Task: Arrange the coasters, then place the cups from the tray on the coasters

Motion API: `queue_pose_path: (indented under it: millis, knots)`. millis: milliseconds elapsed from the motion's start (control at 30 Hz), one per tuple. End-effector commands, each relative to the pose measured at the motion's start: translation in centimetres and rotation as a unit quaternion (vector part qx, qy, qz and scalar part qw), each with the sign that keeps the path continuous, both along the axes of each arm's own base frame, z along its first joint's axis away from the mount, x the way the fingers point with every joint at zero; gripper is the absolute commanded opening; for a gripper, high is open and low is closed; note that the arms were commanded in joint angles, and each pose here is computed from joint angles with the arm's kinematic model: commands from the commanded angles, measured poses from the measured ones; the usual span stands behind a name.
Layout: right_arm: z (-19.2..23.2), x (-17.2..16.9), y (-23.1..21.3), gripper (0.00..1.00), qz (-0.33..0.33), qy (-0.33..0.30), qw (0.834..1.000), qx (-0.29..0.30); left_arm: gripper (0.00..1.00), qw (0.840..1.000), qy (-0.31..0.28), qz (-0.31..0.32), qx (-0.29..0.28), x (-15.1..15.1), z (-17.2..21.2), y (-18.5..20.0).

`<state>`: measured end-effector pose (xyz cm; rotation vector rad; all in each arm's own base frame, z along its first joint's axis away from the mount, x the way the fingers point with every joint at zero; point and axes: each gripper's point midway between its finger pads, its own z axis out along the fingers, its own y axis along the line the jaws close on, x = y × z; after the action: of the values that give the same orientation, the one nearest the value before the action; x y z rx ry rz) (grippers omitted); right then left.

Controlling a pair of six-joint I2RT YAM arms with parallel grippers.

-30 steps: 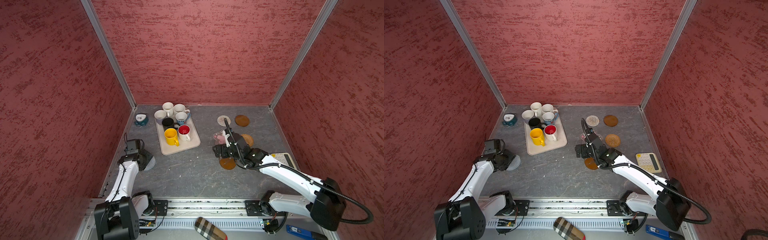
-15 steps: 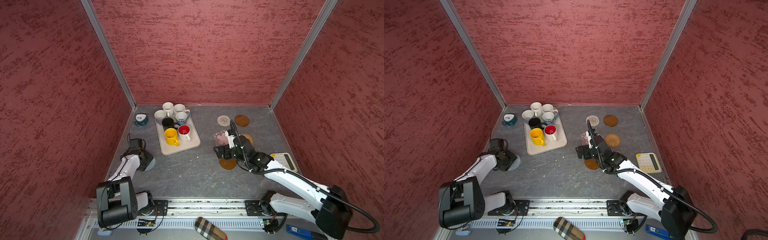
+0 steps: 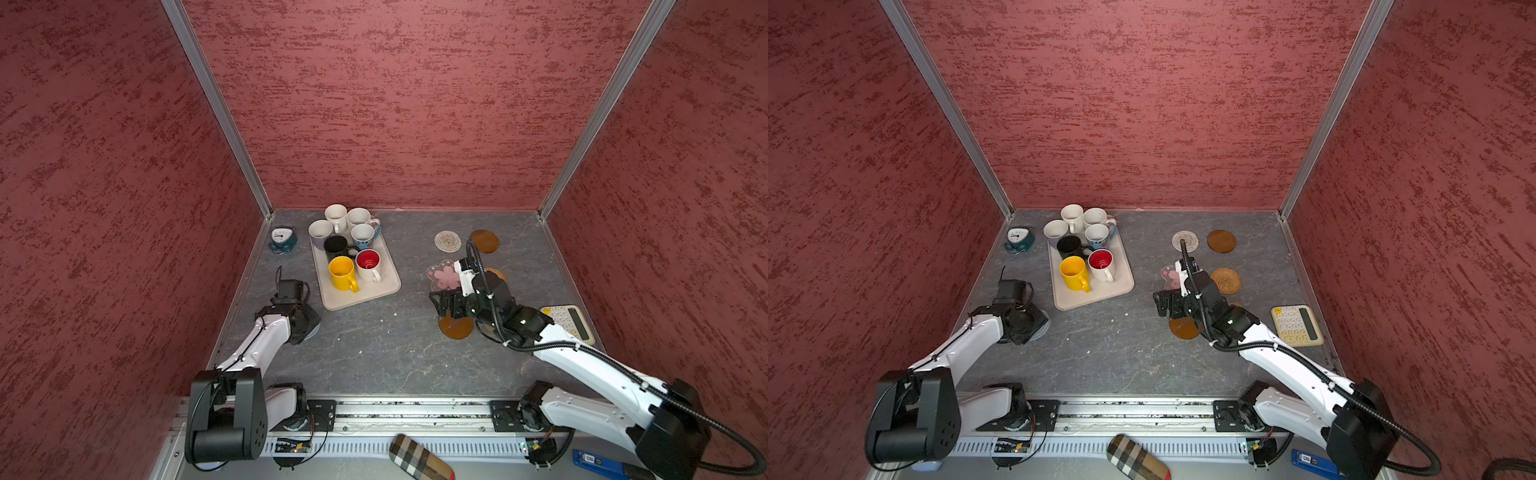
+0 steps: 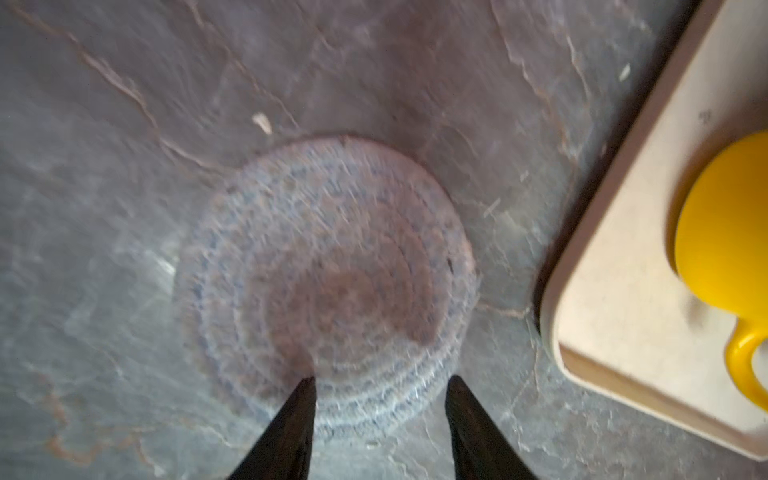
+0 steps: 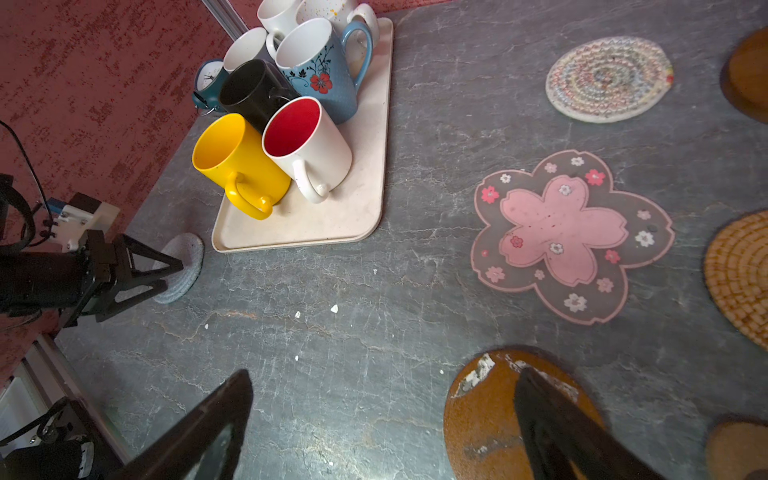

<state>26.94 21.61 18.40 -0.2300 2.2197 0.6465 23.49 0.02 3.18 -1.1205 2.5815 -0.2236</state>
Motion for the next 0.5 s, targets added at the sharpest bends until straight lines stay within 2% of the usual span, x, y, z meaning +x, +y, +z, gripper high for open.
queue_pose_path:
  millis: [0, 200, 367, 467]
  knots:
    - [1.6, 0.3, 0.0, 0.99, -0.002, -0.013, 1.000, 0.018, 0.52, 1.000, 0.018, -0.011, -0.005, -1.7, -0.3, -1.5]
    - [2.1, 0.2, 0.0, 0.99, -0.003, -0.013, 1.000, 0.023, 0.52, 0.998, 0.032, -0.046, -0.005, -3.9, -0.9, -4.3]
    - [2.3, 0.0, 0.0, 0.99, -0.003, -0.009, 0.999, 0.032, 0.53, 0.999, 0.000, -0.046, 0.021, -3.3, 1.8, -3.2]
    - [1.8, -0.1, 0.0, 0.99, -0.005, -0.004, 1.000, 0.031, 0.53, 1.000, -0.007, -0.023, -0.004, -2.3, 2.5, -2.1]
